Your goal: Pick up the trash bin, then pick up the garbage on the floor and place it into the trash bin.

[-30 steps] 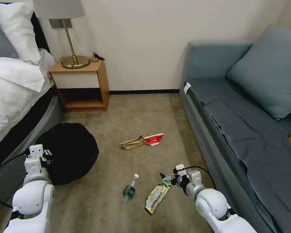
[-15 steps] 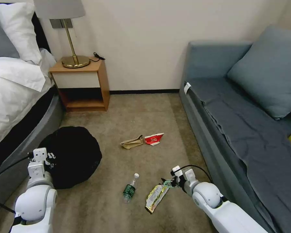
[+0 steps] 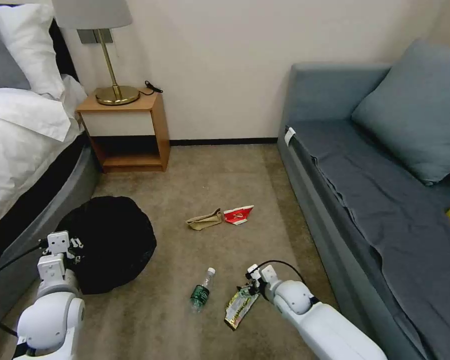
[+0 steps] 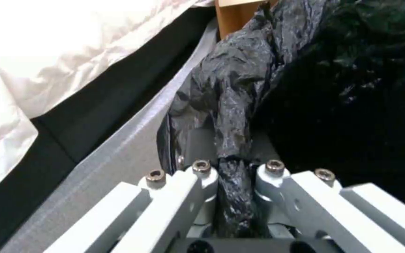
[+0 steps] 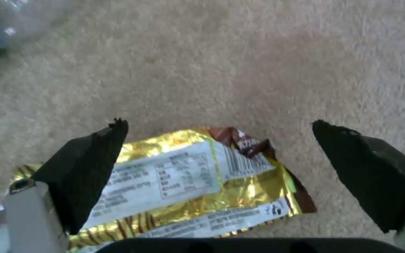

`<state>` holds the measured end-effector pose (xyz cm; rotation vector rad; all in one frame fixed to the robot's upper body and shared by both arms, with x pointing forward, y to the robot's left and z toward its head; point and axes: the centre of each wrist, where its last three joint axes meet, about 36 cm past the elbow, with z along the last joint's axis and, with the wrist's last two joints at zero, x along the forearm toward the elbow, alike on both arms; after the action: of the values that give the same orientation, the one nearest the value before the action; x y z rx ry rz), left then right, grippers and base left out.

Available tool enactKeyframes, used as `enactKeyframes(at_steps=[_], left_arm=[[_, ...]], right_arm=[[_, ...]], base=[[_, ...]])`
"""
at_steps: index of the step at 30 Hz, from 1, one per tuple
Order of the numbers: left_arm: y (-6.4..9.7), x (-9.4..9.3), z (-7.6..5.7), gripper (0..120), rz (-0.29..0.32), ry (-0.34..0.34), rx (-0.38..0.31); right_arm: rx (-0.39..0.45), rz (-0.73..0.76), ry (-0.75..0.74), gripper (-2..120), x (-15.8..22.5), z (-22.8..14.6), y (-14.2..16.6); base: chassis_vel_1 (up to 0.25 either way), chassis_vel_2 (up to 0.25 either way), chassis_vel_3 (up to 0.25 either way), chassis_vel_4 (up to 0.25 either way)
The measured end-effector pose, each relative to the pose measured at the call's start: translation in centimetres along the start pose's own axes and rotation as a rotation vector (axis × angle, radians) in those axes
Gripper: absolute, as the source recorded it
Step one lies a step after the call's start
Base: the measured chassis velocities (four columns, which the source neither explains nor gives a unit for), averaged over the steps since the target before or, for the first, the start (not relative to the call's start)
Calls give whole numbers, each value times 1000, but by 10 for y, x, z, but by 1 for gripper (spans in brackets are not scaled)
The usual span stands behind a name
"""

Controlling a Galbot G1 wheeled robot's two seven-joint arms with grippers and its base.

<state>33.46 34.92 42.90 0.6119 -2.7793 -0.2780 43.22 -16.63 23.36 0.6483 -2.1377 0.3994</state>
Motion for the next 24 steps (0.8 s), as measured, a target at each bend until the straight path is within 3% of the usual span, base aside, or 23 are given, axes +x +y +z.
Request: enactKeyframes(at_steps=[24], left_arm=[[-7, 3, 1, 4, 20, -25, 11]], right_arm=[[4, 50, 47, 100, -19, 28, -9]], base=[[0, 0, 0, 0]])
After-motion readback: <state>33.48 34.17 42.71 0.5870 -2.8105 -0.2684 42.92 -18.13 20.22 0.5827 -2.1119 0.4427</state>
